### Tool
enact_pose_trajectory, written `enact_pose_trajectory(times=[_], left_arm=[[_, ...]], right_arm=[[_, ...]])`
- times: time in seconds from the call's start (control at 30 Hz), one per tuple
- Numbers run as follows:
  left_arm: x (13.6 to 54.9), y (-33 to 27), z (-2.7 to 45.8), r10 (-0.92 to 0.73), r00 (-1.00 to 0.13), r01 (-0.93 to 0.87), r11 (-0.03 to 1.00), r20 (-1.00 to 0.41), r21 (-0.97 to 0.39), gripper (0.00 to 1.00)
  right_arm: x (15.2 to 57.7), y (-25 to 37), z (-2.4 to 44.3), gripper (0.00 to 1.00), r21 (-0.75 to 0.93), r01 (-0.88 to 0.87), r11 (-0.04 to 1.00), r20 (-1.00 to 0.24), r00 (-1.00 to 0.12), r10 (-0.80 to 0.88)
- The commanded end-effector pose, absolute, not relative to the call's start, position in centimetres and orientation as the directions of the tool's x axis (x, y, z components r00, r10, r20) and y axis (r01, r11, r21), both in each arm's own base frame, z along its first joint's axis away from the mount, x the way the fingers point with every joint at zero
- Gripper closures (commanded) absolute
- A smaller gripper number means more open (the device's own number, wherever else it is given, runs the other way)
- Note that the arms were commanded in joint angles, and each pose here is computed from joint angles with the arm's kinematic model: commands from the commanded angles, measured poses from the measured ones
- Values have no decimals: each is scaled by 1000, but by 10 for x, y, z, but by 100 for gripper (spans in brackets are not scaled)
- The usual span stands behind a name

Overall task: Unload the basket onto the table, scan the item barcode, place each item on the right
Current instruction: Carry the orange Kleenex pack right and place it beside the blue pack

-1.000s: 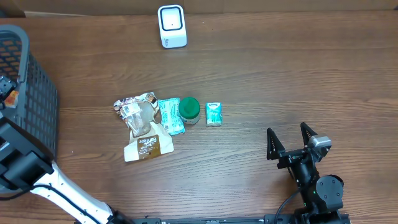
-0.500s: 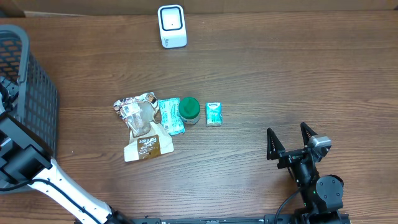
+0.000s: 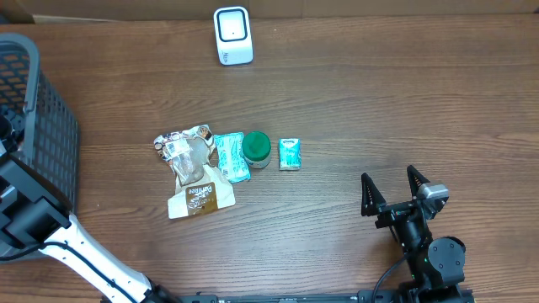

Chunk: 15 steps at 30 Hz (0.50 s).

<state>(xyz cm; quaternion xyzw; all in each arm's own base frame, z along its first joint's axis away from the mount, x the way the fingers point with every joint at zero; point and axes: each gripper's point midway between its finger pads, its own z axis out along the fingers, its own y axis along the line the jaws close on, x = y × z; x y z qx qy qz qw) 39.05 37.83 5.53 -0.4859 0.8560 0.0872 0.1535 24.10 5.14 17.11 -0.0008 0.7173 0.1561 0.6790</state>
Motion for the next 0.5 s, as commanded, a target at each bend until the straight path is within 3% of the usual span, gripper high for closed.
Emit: enact_pose_trajectory(times=[0.0, 0.17, 0.33, 0.47], left_arm=[[402, 384, 115, -777, -459, -849, 526, -431, -44, 96], [409, 363, 218, -757, -366, -813, 543, -542, -211, 96], [404, 308, 338, -682, -304, -651, 658, -665, -377, 96], [386, 247, 400, -625, -306, -542, 734, -718, -409, 96]], right_arm=[[242, 49, 170, 0, 219, -202, 954, -975, -69, 210], [242, 49, 170, 0, 219, -202, 955, -975, -69, 210], [242, 49, 170, 0, 219, -202, 954, -975, -69, 210], [242, 49, 170, 0, 219, -202, 954, -975, -69, 210]])
